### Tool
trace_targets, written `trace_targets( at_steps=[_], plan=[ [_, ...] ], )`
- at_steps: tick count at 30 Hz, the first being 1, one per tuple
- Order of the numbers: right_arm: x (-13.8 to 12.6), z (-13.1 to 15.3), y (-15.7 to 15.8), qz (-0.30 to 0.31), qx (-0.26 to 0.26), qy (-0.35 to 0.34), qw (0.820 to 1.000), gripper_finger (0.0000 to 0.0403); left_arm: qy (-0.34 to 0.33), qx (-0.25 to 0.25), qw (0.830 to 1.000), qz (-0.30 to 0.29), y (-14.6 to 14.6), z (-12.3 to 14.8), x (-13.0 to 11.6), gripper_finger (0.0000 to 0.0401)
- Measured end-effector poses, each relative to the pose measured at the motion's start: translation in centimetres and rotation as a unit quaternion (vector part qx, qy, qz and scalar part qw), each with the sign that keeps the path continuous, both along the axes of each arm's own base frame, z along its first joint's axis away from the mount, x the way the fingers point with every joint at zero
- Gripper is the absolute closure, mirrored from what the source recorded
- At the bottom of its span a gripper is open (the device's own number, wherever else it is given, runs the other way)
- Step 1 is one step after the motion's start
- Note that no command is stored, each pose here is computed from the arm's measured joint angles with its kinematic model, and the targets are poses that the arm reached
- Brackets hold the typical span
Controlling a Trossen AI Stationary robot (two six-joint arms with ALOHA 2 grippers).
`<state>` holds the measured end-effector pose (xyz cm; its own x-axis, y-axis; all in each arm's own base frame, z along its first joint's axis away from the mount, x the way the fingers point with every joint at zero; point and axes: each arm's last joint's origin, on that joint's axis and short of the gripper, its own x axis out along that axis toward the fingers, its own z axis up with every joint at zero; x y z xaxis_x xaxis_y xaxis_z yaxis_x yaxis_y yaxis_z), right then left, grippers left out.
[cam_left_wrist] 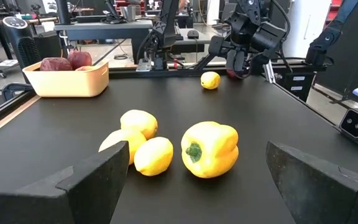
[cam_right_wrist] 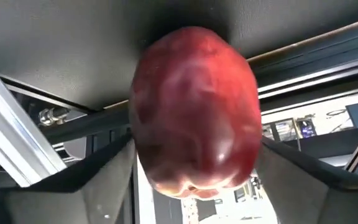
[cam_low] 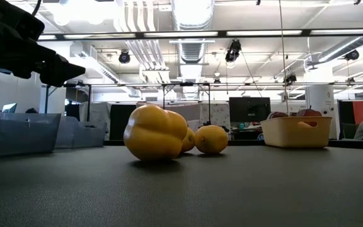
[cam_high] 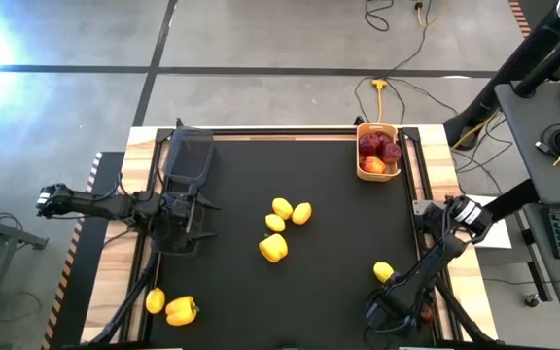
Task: Sort produce into baskets
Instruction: Put the apple into the yellow bin
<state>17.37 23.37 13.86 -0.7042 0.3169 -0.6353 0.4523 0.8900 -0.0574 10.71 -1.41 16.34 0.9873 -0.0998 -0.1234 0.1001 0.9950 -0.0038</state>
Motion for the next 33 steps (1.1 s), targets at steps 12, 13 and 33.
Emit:
trace_targets(
  at_steps=[12, 13, 33],
  plan=[
    [1.0, 2.1, 0.1, 0.019, 0.006, -0.055, 0.998, 0.0210, 0.000, 0.000, 1.000, 0.000, 0.0, 0.0, 0.0, 0.0042],
    [1.2, 2.7, -0.1, 0.018, -0.001, -0.068, 0.998, 0.0210, 0.000, 0.000, 1.000, 0.000, 0.0, 0.0, 0.0, 0.0042],
    [8.2, 13.0, -17.9, -0.046, -0.420, -0.381, 0.822, 0.0211, 0.000, 0.000, 1.000, 0.000, 0.0, 0.0, 0.0, 0.0042]
  ],
)
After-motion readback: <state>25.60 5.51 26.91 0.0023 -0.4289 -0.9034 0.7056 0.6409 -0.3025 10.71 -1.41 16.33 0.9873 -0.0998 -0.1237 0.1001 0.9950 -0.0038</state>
